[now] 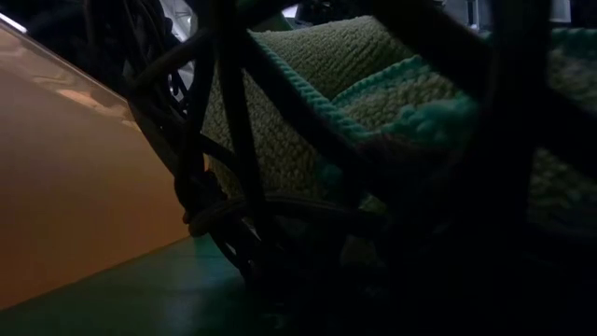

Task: Sort microfiber towel by color & place in baskets
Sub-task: Put the green microfiber towel into the black wire basket

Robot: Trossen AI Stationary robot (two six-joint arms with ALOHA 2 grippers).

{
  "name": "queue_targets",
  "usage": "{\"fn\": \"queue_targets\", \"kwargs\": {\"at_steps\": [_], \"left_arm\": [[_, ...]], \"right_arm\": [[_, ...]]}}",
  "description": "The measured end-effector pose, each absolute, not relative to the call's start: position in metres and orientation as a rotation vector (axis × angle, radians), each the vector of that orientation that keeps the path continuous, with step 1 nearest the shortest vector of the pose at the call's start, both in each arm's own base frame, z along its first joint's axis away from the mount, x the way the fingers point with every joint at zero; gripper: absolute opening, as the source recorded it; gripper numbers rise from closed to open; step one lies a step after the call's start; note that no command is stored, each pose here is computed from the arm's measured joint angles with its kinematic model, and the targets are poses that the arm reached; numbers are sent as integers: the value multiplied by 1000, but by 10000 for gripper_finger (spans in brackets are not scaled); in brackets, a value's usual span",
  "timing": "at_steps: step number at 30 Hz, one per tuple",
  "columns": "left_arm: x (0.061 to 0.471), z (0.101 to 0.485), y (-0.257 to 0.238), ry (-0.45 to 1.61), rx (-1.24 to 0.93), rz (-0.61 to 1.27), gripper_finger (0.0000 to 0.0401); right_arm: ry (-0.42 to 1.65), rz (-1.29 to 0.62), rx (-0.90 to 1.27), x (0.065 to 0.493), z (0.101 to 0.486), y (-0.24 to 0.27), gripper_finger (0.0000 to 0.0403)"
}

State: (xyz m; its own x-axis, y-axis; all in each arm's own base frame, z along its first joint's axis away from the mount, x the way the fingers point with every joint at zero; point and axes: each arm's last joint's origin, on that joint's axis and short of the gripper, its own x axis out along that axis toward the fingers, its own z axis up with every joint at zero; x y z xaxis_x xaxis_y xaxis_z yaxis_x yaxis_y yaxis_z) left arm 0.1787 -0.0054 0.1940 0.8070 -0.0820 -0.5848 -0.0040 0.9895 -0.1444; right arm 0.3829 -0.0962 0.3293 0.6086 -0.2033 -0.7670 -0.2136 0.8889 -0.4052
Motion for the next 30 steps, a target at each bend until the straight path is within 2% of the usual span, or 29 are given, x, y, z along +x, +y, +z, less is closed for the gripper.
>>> {"fn": "queue_targets", "kwargs": {"at_steps": [14, 23, 30], "left_arm": [[179, 195, -9, 613, -113, -10, 110], [180, 195, -9, 614, -293, 39, 110], [179, 195, -9, 624, -297, 43, 110]], "right_arm": [[927, 6, -494, 383, 329, -96, 238], [927, 7, -494, 383, 329, -96, 238], [928, 7, -494, 383, 329, -96, 238]]}}
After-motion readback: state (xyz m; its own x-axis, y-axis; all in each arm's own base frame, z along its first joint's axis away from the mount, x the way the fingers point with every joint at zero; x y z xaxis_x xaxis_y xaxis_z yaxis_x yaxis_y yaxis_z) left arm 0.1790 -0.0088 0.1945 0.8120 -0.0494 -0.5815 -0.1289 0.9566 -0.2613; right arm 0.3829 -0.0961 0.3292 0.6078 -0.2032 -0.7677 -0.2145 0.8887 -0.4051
